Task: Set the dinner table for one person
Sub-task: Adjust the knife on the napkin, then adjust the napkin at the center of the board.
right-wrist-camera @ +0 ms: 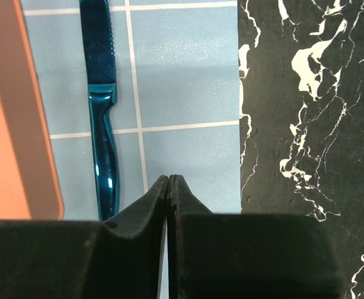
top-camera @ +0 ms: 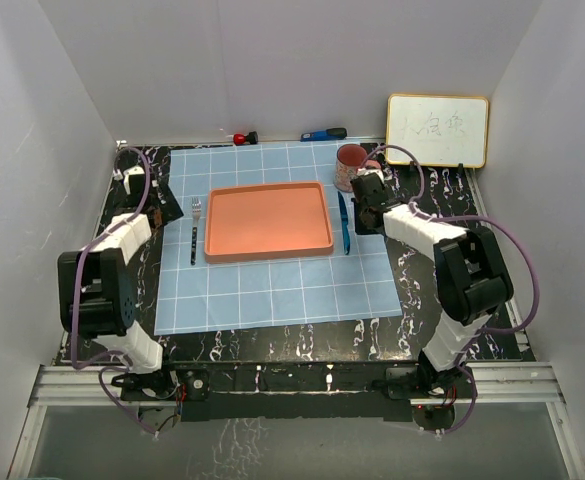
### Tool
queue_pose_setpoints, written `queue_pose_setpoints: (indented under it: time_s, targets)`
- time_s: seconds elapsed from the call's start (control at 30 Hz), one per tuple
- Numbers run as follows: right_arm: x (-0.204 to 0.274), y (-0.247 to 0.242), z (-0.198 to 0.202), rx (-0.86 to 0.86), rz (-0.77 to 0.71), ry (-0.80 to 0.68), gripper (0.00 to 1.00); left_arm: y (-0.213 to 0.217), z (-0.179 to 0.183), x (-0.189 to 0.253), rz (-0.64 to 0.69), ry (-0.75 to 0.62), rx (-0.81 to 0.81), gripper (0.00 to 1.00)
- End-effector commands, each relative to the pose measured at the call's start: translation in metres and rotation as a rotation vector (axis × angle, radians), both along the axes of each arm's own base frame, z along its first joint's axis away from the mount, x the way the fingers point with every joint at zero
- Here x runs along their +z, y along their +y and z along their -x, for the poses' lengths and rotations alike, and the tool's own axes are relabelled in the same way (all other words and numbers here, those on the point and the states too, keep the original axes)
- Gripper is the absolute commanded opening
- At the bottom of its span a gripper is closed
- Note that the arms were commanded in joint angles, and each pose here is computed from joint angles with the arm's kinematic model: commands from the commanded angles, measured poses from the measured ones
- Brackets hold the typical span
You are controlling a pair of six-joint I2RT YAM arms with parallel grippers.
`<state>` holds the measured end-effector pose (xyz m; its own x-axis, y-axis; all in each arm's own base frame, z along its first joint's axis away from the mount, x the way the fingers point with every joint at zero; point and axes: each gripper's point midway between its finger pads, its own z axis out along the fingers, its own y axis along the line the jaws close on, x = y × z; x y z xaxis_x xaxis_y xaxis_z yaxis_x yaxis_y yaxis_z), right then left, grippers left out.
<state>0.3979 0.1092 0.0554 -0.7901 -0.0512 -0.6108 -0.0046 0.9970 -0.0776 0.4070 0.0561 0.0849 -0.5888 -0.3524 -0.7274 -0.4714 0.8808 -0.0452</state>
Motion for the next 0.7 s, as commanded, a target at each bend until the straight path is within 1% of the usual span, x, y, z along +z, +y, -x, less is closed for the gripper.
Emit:
queue_pose_setpoints:
  time_s: [0.0, 0.13, 0.27, 0.3, 0.37, 0.4, 0.47, 0.53, 0.57, 0.6, 0.63, 0.67]
  targets:
    - [0.034, 0.003, -0.004, -0.013, -0.051, -0.091, 0.0, 0.013, -0.036, 0.016, -0.001, -0.063, 0.024, 0.96]
    - [0.031, 0.001, 0.011, -0.011, -0.063, -0.062, 0.0, 0.017, -0.07, 0.023, -0.012, -0.115, 0.001, 0.96]
    - [0.026, 0.003, 0.025, -0.001, -0.085, -0.029, 0.0, 0.002, -0.101, 0.024, 0.061, -0.162, -0.066, 0.95]
    - [0.025, 0.004, 0.028, 0.002, -0.094, -0.021, 0.0, -0.003, -0.107, 0.025, 0.082, -0.179, -0.086, 0.94]
    - [0.022, 0.006, 0.035, 0.013, -0.107, -0.002, 0.0, -0.014, -0.118, 0.025, 0.124, -0.211, -0.134, 0.82]
    - [0.022, 0.006, 0.038, 0.017, -0.111, 0.005, 0.0, -0.017, -0.124, 0.025, 0.138, -0.231, -0.146, 0.77]
    - [0.02, 0.008, 0.043, 0.027, -0.125, 0.019, 0.0, -0.02, -0.132, 0.023, 0.153, -0.242, -0.153, 0.74]
    - [0.019, 0.01, 0.048, 0.039, -0.139, 0.028, 0.0, -0.02, -0.14, 0.021, 0.16, -0.25, -0.157, 0.67]
    - [0.019, 0.01, 0.051, 0.043, -0.143, 0.031, 0.0, -0.021, -0.146, 0.023, 0.162, -0.258, -0.162, 0.62]
    - [0.018, 0.01, 0.054, 0.047, -0.145, 0.036, 0.0, -0.021, -0.15, 0.022, 0.164, -0.261, -0.161, 0.51]
    - [0.019, 0.009, 0.056, 0.047, -0.147, 0.036, 0.0, -0.021, -0.154, 0.023, 0.165, -0.269, -0.157, 0.32]
    - [0.017, 0.009, 0.058, 0.05, -0.146, 0.043, 0.0, -0.021, -0.157, 0.023, 0.167, -0.276, -0.156, 0.23]
